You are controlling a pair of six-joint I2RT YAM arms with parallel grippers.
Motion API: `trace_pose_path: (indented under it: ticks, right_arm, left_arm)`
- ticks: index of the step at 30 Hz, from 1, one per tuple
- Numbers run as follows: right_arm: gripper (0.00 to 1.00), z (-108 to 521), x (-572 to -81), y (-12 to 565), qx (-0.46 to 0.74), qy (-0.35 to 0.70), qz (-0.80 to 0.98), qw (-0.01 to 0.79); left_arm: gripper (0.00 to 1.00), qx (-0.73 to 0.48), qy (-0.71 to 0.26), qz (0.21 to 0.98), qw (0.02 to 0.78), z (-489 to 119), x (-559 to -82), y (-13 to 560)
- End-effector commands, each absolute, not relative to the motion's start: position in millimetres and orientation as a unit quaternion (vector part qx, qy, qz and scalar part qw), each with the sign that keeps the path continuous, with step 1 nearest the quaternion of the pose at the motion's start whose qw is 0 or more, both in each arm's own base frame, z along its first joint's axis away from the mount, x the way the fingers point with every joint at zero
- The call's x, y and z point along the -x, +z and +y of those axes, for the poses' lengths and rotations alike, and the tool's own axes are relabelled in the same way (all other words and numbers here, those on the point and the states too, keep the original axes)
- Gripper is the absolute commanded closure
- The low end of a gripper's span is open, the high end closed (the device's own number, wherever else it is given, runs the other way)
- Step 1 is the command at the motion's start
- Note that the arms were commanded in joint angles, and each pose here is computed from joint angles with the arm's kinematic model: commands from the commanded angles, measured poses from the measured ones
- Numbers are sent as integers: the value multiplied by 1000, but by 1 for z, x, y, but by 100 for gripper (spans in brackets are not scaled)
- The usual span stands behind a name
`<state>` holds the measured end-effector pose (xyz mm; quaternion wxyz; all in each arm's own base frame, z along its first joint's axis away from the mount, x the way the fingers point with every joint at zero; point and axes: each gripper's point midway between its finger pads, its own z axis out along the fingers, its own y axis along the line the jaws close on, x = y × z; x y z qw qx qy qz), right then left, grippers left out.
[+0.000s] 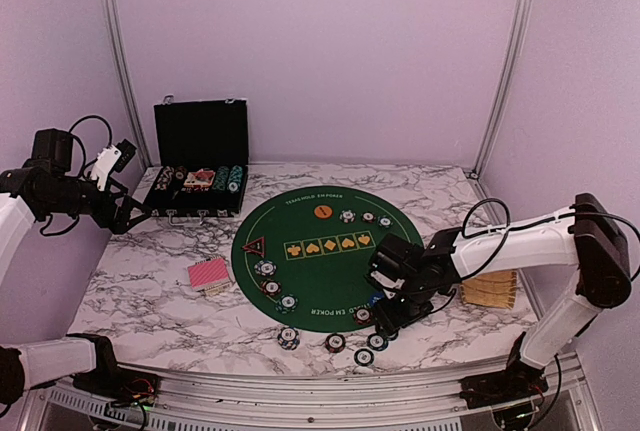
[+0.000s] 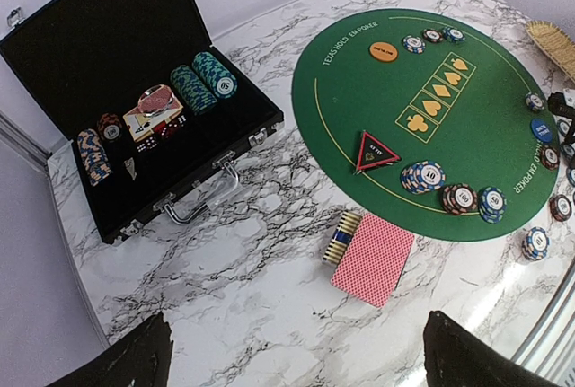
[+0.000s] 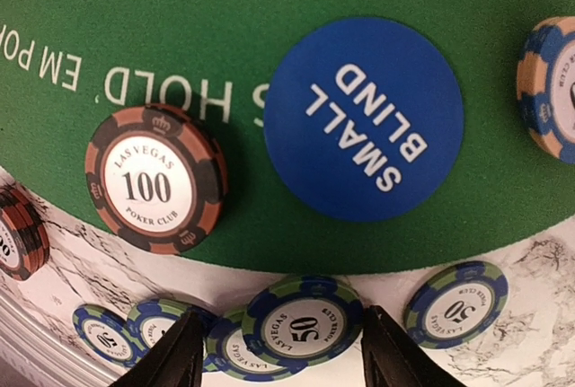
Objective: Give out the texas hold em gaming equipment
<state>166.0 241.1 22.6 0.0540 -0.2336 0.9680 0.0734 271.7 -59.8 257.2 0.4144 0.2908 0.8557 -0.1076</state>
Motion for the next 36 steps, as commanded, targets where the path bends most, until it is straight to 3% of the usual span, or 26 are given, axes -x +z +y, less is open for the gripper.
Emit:
trace_pose_path:
  ticks: [1,15,36]
  right_arm:
    - [43,247,-169,18,238,66,967,60]
    - [62,244,-169,27,239,44,967,83]
    - [66,238,-211,88,224,28,961,156]
  left_arm:
    - [1,-294,-112,857,409,-61,-267,255]
    - [1,-294,-113,857,407,-61,-267,254]
    - [1,-292,-111,857,410,-61,-265,255]
